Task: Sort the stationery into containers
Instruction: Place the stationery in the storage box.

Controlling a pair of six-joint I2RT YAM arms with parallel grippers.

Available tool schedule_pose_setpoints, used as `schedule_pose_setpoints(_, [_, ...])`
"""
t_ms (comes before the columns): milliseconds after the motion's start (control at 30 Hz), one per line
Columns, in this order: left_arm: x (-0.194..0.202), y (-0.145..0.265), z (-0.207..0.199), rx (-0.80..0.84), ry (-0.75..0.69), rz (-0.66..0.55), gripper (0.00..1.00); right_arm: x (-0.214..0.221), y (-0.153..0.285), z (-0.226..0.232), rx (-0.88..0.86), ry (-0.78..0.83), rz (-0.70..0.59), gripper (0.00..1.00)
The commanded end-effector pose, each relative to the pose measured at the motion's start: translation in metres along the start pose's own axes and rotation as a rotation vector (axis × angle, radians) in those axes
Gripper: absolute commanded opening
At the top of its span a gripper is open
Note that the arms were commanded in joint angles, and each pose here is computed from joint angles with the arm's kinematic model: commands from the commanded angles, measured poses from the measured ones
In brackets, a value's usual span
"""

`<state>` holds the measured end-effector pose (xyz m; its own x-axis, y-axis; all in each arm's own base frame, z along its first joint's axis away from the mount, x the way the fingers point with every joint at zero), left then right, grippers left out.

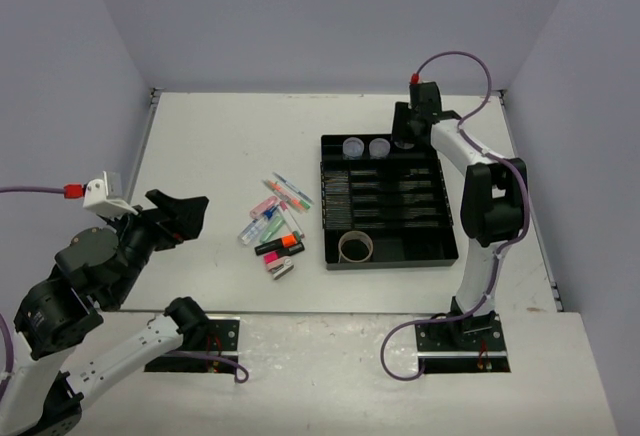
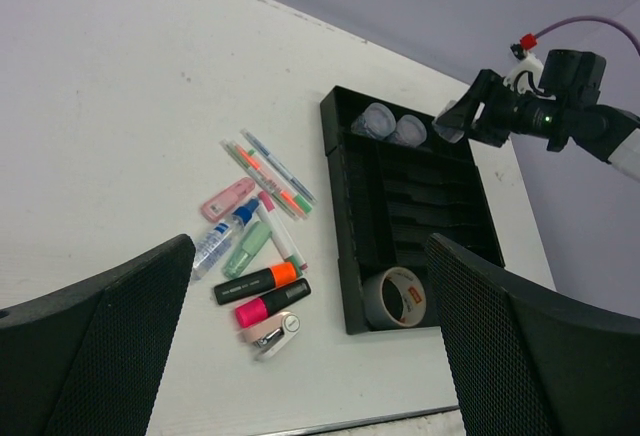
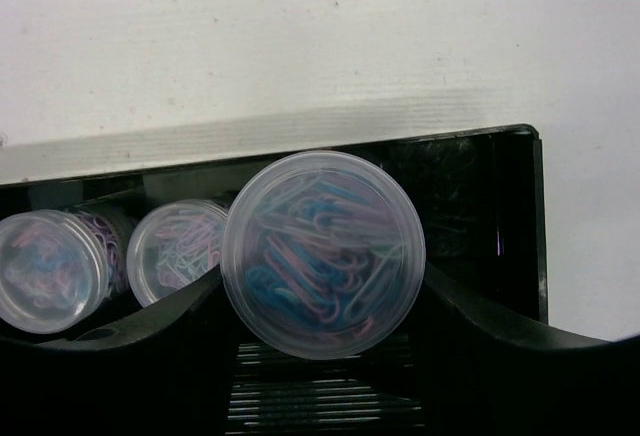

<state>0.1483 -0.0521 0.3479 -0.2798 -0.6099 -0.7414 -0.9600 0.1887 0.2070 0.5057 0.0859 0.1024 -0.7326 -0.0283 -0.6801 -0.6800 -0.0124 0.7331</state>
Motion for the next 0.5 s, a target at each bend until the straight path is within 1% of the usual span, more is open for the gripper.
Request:
schedule_pose_setpoints(0, [-0.0128, 0.0048, 0.0028, -0.003, -0.016, -0.051, 1.0, -0.0169, 0.0035, 0.0008, -0.014, -0.025, -0.013, 0.23])
schedule_pose_setpoints(167, [-0.0159, 0.0063, 0.0043, -0.009, -0.017, -0.062, 1.0, -0.0159, 0.0034, 0.0008, -0.012, -0.025, -0.009, 0.29])
schedule_pose_setpoints(267, [-0.0188, 0.0079, 0.0054, -0.013, -0.018, -0.072, 1.0, -0.0139, 0.004, 0.0009, -0.017, -0.024, -0.005, 0.37])
schedule_pose_setpoints(300, [-0.0199, 0.0082, 0.0057, -0.014, -0.019, -0.077, 1.0, -0.0132, 0.0039, 0.001, -0.018, -0.024, -0.004, 0.43])
schedule_pose_setpoints(333, [-0.0201, 0.0082, 0.0057, -0.014, -0.021, -0.078, 1.0, -0.0129, 0.0042, 0.0011, -0.018, -0.024, -0.003, 0.45])
schedule_pose_setpoints(433, [-0.0196, 0.0076, 0.0055, -0.014, -0.024, -0.076, 1.0, -0.0123, 0.0048, 0.0012, -0.019, -0.024, -0.002, 0.48])
schedule_pose_setpoints(467, [-0.0192, 0.0073, 0.0054, -0.015, -0.025, -0.075, 1.0, -0.0121, 0.0047, 0.0012, -0.019, -0.024, -0.001, 0.5])
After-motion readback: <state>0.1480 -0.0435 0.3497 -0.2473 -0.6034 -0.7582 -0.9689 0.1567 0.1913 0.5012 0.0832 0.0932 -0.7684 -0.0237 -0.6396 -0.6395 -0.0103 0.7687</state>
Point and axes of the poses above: each gripper's point midway between its finger pads, its own y axis back along the fingers, its own z axis along the line the jaws close on, x = y × z, the point moved 1 cm from there along y, back along the fingers, and after that the axes turned 9 degrees about y, right-handed, at the moved point
